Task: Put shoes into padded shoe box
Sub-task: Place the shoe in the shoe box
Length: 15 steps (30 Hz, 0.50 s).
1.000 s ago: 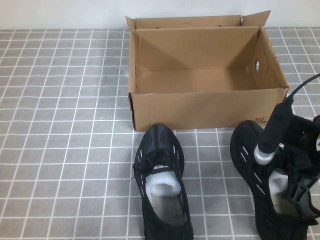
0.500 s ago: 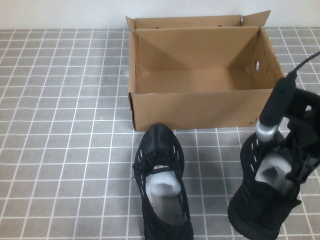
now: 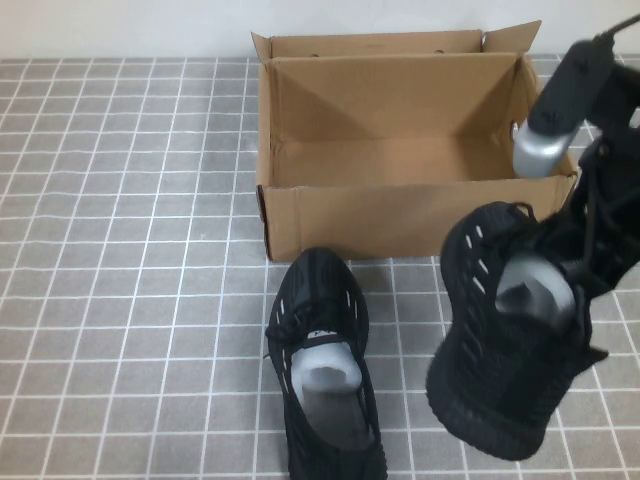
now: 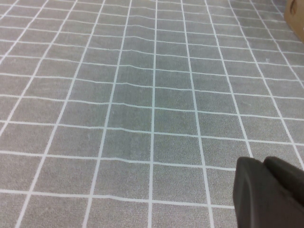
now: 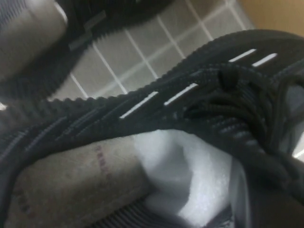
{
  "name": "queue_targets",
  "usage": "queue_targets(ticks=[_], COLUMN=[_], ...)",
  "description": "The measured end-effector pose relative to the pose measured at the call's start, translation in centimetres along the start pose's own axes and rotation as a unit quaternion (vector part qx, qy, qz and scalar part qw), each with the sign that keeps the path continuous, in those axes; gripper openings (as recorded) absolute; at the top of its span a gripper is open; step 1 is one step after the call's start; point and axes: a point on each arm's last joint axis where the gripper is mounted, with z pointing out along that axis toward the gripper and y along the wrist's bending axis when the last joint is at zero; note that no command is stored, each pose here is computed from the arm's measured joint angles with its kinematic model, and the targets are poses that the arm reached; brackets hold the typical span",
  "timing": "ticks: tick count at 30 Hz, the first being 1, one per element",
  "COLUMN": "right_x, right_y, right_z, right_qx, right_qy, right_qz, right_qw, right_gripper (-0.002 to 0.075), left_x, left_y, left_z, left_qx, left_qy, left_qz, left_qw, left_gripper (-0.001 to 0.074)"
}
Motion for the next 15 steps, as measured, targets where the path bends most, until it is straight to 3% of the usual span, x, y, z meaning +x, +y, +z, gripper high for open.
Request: queue_targets(ticks=[6, 15], right_x=[-1.0, -3.8], right_y=[-0.1, -1.0], right_z=[-1.8, -5.7], right_qx=[0.005, 0.032], right_qy=[-0.024, -0.098], right_qz=[0.033, 0.147], right_qw=[0.999, 0.984], right_gripper=[0.0017, 0.0017], left_x=[0.0, 0.0], left_y=[0.0, 0.0], left_z=[0.0, 0.0], left_qx=[0.000, 0.000], left_qy=[0.000, 0.000], left_qz=[0.000, 0.000], left_qw=[1.000, 1.000], left_gripper=[0.0002, 0.0002])
